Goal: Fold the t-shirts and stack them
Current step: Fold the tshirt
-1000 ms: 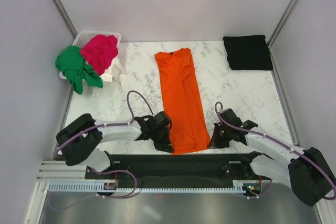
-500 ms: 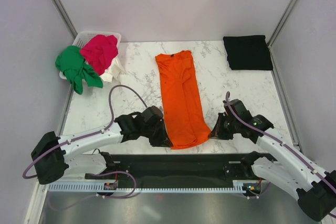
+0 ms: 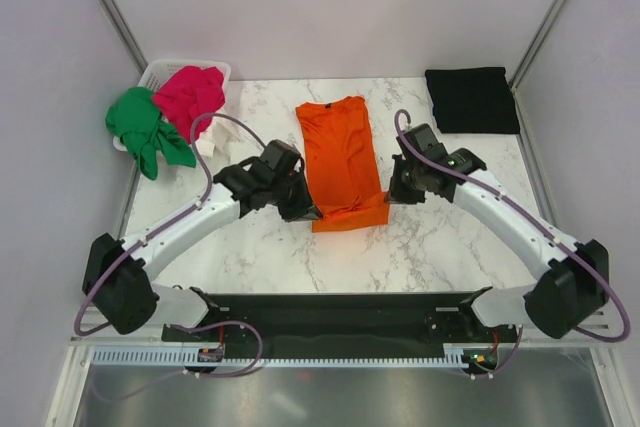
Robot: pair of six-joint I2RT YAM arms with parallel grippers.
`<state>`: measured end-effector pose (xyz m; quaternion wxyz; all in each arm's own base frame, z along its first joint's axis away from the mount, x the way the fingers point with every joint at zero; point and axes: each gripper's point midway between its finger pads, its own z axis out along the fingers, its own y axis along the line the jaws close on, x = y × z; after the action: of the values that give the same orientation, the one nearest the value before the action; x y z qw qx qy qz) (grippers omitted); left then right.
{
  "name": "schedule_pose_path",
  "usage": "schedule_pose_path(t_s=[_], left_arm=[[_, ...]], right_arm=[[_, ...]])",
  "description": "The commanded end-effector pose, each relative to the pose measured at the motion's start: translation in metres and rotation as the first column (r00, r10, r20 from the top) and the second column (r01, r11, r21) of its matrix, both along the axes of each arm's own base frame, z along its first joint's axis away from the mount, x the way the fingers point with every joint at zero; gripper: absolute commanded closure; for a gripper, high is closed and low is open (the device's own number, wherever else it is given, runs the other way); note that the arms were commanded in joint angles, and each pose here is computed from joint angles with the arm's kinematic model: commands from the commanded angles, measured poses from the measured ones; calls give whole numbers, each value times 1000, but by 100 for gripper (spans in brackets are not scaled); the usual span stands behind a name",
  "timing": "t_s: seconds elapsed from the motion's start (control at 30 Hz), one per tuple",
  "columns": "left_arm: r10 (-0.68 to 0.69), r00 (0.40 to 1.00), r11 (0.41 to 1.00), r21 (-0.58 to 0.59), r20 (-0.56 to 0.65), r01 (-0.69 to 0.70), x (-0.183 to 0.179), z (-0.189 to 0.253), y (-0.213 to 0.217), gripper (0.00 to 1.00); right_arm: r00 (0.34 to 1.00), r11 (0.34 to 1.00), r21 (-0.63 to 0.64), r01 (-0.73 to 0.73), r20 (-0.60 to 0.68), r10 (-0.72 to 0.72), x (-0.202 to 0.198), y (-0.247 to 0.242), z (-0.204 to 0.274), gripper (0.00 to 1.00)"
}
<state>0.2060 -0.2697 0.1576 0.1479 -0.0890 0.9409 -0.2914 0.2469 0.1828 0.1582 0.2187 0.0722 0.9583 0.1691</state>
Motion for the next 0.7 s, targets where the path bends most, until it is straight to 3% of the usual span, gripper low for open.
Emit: schedule_pose_path(t_s=[0.0, 0.27, 0.67], left_arm=[[-68, 997, 997, 28, 37, 67, 26, 7, 4, 98], [-64, 998, 996, 67, 4, 64, 78, -10, 7, 98], [-26, 997, 992, 123, -66, 34, 120, -49, 22, 98]], right_arm=[[997, 997, -77, 13, 72, -7, 42, -8, 6, 100], [999, 995, -101, -8, 42, 12, 105, -3, -13, 100], [998, 996, -66, -55, -27, 54, 148, 12, -47, 100]])
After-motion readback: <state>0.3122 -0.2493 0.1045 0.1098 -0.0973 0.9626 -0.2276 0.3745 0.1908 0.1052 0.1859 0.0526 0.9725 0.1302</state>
